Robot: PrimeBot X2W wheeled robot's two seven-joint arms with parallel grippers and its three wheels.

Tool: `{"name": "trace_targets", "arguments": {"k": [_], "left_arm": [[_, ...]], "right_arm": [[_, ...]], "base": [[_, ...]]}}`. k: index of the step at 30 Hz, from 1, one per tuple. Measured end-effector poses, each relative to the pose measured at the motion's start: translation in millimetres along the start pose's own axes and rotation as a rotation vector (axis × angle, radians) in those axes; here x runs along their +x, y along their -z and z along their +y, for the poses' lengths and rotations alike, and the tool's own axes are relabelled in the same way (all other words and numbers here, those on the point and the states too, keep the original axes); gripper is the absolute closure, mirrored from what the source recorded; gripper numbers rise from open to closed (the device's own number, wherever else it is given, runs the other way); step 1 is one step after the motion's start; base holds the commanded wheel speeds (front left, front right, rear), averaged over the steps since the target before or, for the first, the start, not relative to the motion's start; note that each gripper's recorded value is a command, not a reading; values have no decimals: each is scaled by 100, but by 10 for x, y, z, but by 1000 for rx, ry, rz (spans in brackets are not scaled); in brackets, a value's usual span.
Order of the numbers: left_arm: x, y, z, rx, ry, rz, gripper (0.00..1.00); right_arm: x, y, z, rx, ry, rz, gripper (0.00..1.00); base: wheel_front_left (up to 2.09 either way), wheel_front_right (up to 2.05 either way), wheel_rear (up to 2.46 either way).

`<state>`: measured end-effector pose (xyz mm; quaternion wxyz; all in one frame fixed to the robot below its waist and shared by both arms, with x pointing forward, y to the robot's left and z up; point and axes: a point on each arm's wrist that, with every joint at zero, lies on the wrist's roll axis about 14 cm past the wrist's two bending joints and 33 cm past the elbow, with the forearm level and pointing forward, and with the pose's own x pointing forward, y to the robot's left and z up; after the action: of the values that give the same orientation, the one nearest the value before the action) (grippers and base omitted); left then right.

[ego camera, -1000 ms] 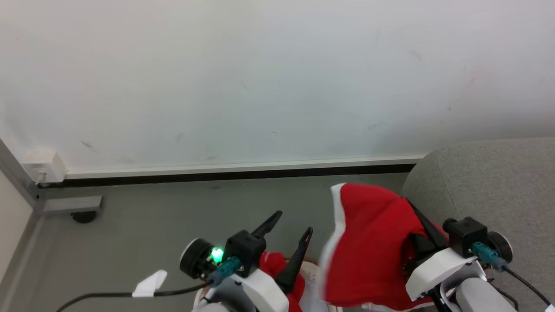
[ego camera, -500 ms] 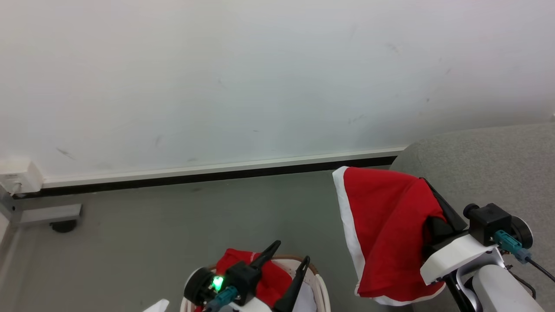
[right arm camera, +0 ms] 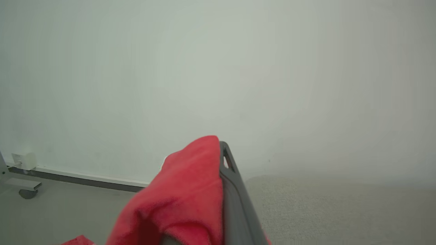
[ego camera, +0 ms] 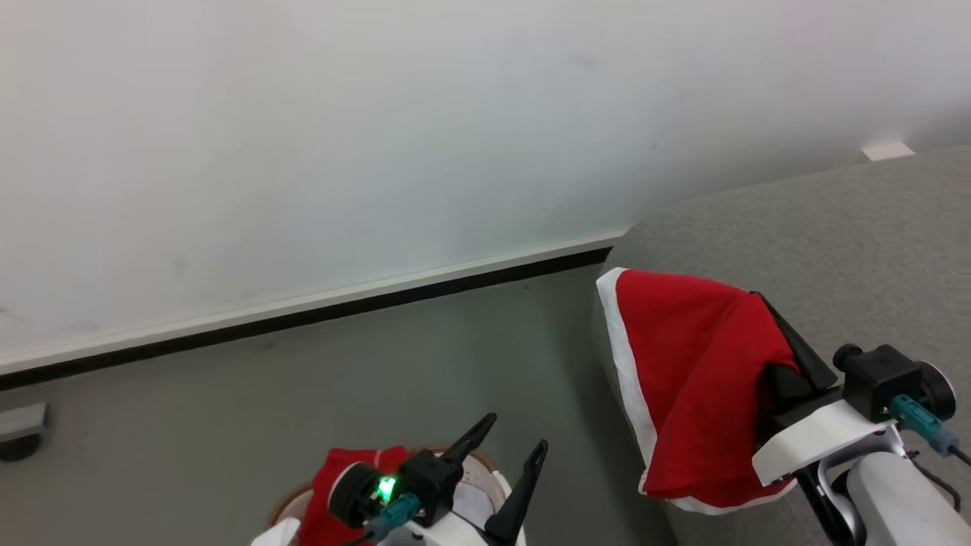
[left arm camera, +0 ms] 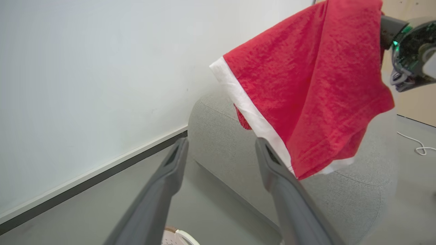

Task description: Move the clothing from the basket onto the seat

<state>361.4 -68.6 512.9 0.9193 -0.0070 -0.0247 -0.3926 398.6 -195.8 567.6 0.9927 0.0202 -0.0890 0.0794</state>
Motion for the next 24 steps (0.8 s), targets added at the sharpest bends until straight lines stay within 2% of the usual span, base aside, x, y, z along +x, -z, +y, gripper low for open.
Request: {"name": "trace_targets", "arguments": {"k": [8,14,21,24], "left_arm": [[309,-64,-507,-48,176,-32,0],[470,-23,-650,-78,245,-34,0],[777,33,-517,-76,295,-56,0],[920,88,-377,-77,293,-65,0]], "right_arm": [[-407,33,-591,-46,155,33,100],[-522,145,-916,-68,225,86,100],[-117,29,-1439,-96,295,84,100],[147,-67,-1777,-159,332,88,100]], "base": [[0,0,0],[0,0,0],[0,0,0],[0,0,0]]}}
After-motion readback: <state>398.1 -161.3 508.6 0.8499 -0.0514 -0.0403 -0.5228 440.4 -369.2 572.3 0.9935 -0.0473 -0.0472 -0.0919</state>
